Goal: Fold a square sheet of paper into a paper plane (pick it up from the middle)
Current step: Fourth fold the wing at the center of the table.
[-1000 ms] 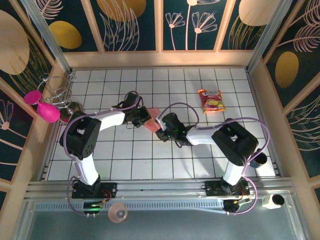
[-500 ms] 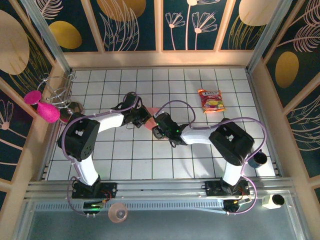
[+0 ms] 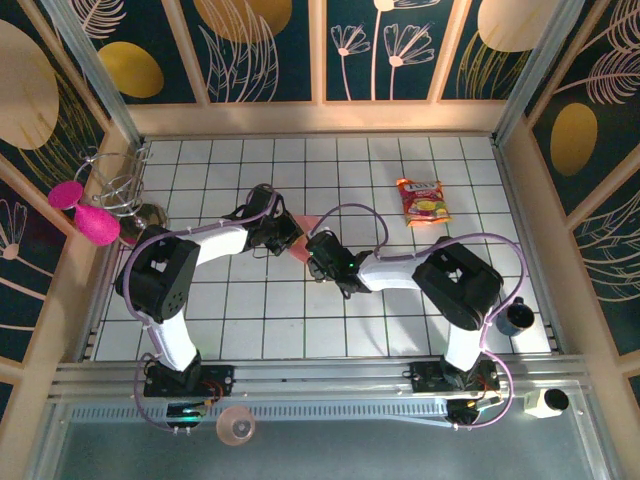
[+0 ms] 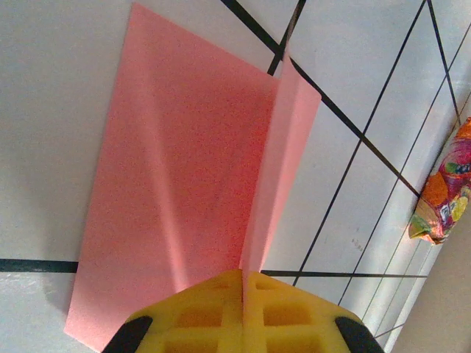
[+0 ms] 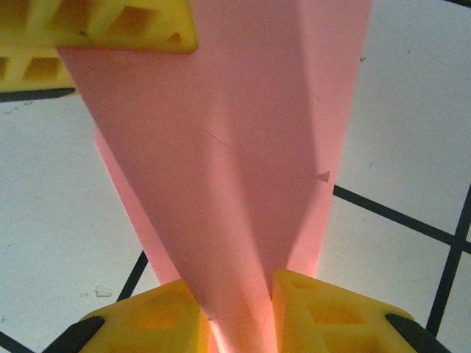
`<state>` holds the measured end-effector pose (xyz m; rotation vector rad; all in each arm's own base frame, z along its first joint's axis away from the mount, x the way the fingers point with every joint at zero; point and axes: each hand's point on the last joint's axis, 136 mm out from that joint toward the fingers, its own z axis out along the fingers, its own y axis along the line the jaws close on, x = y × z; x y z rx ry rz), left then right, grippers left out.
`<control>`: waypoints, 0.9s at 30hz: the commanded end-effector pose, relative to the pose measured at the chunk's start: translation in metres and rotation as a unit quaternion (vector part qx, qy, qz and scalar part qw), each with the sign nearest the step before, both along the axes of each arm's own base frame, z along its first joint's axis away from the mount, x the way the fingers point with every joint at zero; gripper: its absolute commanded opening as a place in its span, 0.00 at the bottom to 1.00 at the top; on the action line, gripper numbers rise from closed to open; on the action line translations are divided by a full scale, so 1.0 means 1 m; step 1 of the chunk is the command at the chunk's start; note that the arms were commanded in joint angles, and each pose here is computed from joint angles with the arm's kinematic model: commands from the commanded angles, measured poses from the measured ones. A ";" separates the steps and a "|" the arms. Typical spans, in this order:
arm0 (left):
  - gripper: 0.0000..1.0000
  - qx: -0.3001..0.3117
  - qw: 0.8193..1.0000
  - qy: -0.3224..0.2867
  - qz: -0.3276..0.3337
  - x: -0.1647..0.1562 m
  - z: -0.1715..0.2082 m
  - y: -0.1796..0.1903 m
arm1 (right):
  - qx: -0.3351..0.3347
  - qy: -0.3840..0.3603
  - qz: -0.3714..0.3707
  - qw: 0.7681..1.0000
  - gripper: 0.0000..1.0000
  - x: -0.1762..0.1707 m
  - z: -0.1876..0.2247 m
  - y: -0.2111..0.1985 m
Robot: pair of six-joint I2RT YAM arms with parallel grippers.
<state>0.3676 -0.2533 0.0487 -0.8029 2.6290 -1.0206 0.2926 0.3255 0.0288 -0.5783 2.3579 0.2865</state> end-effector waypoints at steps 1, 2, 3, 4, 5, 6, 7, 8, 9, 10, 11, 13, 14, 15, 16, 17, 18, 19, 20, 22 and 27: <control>0.01 -0.008 1.000 0.003 0.016 0.000 0.004 0.003 | -0.006 -0.016 -0.011 1.000 0.28 0.006 0.009 0.004; 0.01 -0.009 1.000 0.004 0.016 0.000 0.004 0.002 | -0.005 -0.017 -0.012 1.000 0.29 0.006 0.011 0.005; 0.01 -0.008 1.000 0.005 0.016 0.000 0.003 0.002 | -0.004 -0.019 -0.013 1.000 0.29 0.007 0.013 0.005; 0.01 -0.008 1.000 0.004 0.016 0.000 0.003 0.002 | -0.003 -0.021 -0.014 1.000 0.29 0.007 0.016 0.006; 0.01 -0.009 1.000 0.005 0.015 0.000 0.002 0.002 | -0.003 -0.023 -0.015 1.000 0.29 0.007 0.017 0.006; 0.01 -0.009 1.000 0.005 0.015 0.000 0.002 0.002 | 0.000 -0.024 -0.015 1.000 0.29 0.007 0.018 0.007; 0.01 -0.009 1.000 0.005 0.016 0.000 0.002 0.002 | 0.001 -0.024 -0.014 1.000 0.29 0.007 0.018 0.007; 0.01 -0.009 1.000 0.005 0.015 0.000 0.002 0.002 | 0.001 -0.022 -0.013 1.000 0.28 0.006 0.017 0.007; 0.01 -0.009 1.000 0.005 0.015 0.000 0.002 0.002 | 0.000 -0.020 -0.013 1.000 0.26 0.006 0.015 0.007; 0.01 -0.010 1.000 0.004 0.015 0.000 0.002 0.002 | -0.001 -0.019 -0.012 1.000 0.24 0.005 0.013 0.007; 0.01 -0.010 1.000 0.005 0.015 0.000 0.002 0.002 | -0.005 -0.017 -0.012 1.000 0.23 0.005 0.011 0.007; 0.01 -0.009 1.000 0.005 0.015 0.000 0.002 0.002 | -0.005 -0.015 -0.011 1.000 0.19 0.005 0.010 0.007; 0.01 -0.010 1.000 0.003 0.016 0.000 0.003 0.002 | -0.005 -0.015 -0.011 1.000 0.17 0.004 0.009 0.007; 0.01 -0.010 1.000 0.003 0.016 0.000 0.003 0.002 | -0.004 -0.014 -0.010 1.000 0.16 0.003 0.009 0.007; 0.02 -0.009 1.000 0.003 0.016 0.000 0.004 0.002 | -0.004 -0.013 -0.009 1.000 0.14 0.003 0.008 0.006; 0.05 -0.009 1.000 0.001 0.016 0.001 0.005 0.003 | -0.002 -0.014 -0.007 1.000 0.13 0.002 0.008 0.006; 0.08 -0.008 1.000 -0.002 0.017 0.001 0.007 0.003 | -0.001 -0.014 -0.004 1.000 0.11 0.001 0.008 0.007; 0.13 -0.005 1.000 -0.006 0.018 0.002 0.009 0.004 | -0.001 -0.012 0.000 1.000 0.10 0.000 0.006 0.006; 0.18 -0.003 1.000 -0.009 0.019 0.004 0.012 0.005 | 0.002 -0.012 0.003 1.000 0.09 -0.001 0.007 0.007; 0.28 0.004 1.000 -0.017 0.024 0.007 0.016 0.010 | 0.008 -0.010 0.009 1.000 0.07 -0.004 0.005 0.006; 0.44 0.015 0.998 -0.041 0.051 0.020 0.030 0.034 | 0.039 -0.003 0.028 0.999 0.05 -0.011 0.008 0.009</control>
